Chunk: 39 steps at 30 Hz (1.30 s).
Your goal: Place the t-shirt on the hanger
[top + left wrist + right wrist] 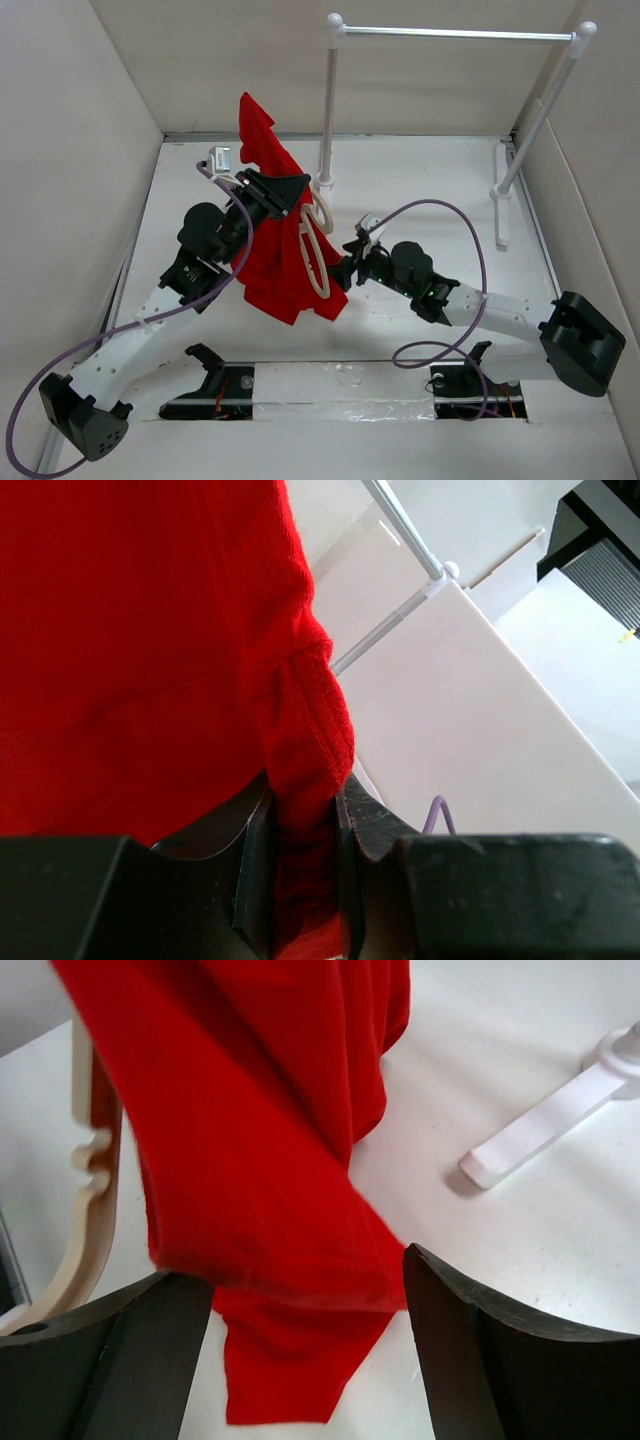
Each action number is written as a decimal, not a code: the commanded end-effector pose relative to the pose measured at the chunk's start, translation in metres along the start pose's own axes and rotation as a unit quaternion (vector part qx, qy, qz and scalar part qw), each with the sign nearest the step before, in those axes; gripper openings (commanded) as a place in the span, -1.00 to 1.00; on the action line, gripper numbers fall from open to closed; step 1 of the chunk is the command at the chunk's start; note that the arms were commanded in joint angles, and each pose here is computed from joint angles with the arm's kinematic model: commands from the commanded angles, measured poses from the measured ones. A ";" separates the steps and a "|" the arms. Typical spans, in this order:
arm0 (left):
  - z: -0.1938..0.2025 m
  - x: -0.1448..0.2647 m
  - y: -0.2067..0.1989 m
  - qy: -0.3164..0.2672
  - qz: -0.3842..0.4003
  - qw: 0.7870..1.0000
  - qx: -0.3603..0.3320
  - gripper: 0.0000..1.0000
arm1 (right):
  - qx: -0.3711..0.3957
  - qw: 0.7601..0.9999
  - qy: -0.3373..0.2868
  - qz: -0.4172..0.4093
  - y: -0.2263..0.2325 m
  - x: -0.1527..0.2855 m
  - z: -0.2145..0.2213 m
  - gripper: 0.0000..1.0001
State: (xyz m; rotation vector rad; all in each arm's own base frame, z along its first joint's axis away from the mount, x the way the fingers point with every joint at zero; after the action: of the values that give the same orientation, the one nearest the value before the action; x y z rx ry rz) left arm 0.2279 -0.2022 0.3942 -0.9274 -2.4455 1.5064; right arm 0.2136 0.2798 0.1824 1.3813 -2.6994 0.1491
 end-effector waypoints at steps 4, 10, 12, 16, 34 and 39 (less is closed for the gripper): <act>-0.017 0.011 -0.028 -0.027 0.051 0.998 -0.008 -1.00 | 0.034 0.997 -0.065 0.005 -0.007 -0.013 -0.039 0.15; -0.028 0.009 -0.044 -0.046 0.070 0.996 -0.006 -1.00 | 0.012 0.999 -0.035 -0.027 0.009 -0.013 -0.009 -0.71; -0.029 0.006 -0.048 -0.050 0.084 0.995 0.002 -1.00 | 0.000 0.999 -0.028 -0.039 0.022 -0.010 0.001 -0.98; -0.039 -0.004 -0.057 -0.077 0.094 0.993 0.009 -1.00 | -0.021 0.998 -0.036 -0.050 0.038 -0.003 0.006 -1.00; -0.054 -0.035 -0.052 -0.136 0.090 0.985 -0.045 -1.00 | -0.112 0.992 0.014 -0.056 0.103 0.049 0.032 -1.00; -0.023 -0.026 -0.006 -0.105 0.064 0.992 -0.030 -1.00 | -0.124 0.990 0.044 -0.045 0.100 0.068 0.005 -1.00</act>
State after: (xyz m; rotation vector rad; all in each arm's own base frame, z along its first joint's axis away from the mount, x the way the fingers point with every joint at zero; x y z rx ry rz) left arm 0.2673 -0.2157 0.3899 -0.8762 -2.5808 1.5013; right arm 0.0978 0.2923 0.1837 1.4854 -2.5403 -0.2021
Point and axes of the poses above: each gripper's point midway between its finger pads, its own x axis back along the fingers, its own y axis along the line the jaws close on, z = x × y, the point moved 5 cm from there along x, back along the fingers, and after that the axes turned 10 degrees about x, right-handed, at the moved point
